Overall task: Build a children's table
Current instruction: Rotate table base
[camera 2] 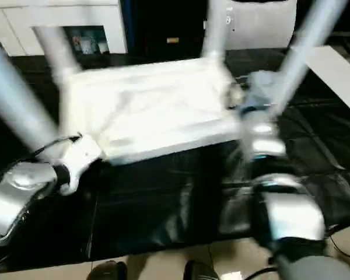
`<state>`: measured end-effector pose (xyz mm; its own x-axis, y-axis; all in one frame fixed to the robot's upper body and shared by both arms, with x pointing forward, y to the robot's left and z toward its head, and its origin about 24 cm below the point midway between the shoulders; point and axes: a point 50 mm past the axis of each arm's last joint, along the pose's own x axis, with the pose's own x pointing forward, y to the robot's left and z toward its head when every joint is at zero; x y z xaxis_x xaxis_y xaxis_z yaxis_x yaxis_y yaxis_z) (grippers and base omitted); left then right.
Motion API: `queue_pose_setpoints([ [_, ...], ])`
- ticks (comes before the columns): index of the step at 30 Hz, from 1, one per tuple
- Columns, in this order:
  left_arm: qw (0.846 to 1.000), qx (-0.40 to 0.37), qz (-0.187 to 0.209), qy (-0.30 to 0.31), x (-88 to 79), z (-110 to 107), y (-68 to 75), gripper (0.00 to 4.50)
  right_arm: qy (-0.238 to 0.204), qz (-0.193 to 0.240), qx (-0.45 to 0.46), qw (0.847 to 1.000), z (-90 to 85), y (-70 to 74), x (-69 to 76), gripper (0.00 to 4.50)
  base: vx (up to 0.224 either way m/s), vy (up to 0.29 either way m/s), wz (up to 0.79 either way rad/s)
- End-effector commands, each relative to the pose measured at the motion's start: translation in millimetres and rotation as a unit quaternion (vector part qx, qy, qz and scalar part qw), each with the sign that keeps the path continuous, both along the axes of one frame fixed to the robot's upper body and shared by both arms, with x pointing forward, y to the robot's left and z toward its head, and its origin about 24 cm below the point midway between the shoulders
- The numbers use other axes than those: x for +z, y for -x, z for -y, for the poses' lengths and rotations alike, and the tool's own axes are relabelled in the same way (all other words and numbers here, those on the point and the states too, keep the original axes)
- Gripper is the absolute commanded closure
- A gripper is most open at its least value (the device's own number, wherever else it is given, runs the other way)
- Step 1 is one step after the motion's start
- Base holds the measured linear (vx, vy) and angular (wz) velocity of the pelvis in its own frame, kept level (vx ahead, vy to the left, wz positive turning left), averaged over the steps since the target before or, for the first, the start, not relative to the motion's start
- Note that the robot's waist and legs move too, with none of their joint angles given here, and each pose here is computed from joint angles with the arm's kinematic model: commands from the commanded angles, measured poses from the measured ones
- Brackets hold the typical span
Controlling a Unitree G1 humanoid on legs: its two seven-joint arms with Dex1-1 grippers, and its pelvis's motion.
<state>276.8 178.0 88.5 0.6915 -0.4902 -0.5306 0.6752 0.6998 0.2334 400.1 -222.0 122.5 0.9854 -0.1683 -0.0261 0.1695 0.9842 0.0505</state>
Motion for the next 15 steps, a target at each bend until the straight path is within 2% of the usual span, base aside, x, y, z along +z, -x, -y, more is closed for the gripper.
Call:
queue_pose_setpoints([
  [1,0.997,0.027,0.038,0.054,4.3,-8.2,-0.1,3.45,0.012,0.023,-0.015,1.0,21.7,4.0,8.5,0.0,0.0,0.0,0.0],
  [2,0.992,0.03,0.046,0.113,6.6,-8.3,3.6,3.27,0.017,0.037,0.016,0.999,22.2,5.7,10.6,0.0,0.0,0.0,0.0],
  [3,0.985,0.037,0.06,0.159,7.8,-12.3,8.7,3.27,0.022,0.058,0.087,0.994,16.6,9.2,11.9,0.0,0.0,0.0,0.0],
  [4,0.982,0.038,0.067,0.171,6.7,-15.5,11.6,3.27,0.027,0.058,0.131,0.989,11.8,12.0,9.4,0.0,0.0,0.0,0.0],
  [6,0.977,0.039,0.088,0.188,1.1,-23.0,19.7,3.27,0.02,0.047,0.191,0.98,3.1,20.9,-0.3,0.0,0.0,0.0,0.0],
  [11,0.974,0.048,0.088,0.206,-9.6,-31.8,32.8,2.99,0.028,0.04,0.253,0.966,-8.7,38.0,-13.1,0.0,0.0,0.0,0.0],
  [12,0.973,0.065,0.097,0.2,-13.8,-39.4,35.7,2.81,0.027,0.038,0.268,0.962,-13.5,46.5,-18.0,0.0,0.0,0.0,0.0],
  [15,0.968,0.101,0.137,0.187,-14.8,-54.5,35.1,2.72,0.027,0.034,0.299,0.953,-24.3,64.6,-24.1,0.0,0.0,0.0,0.0],
])
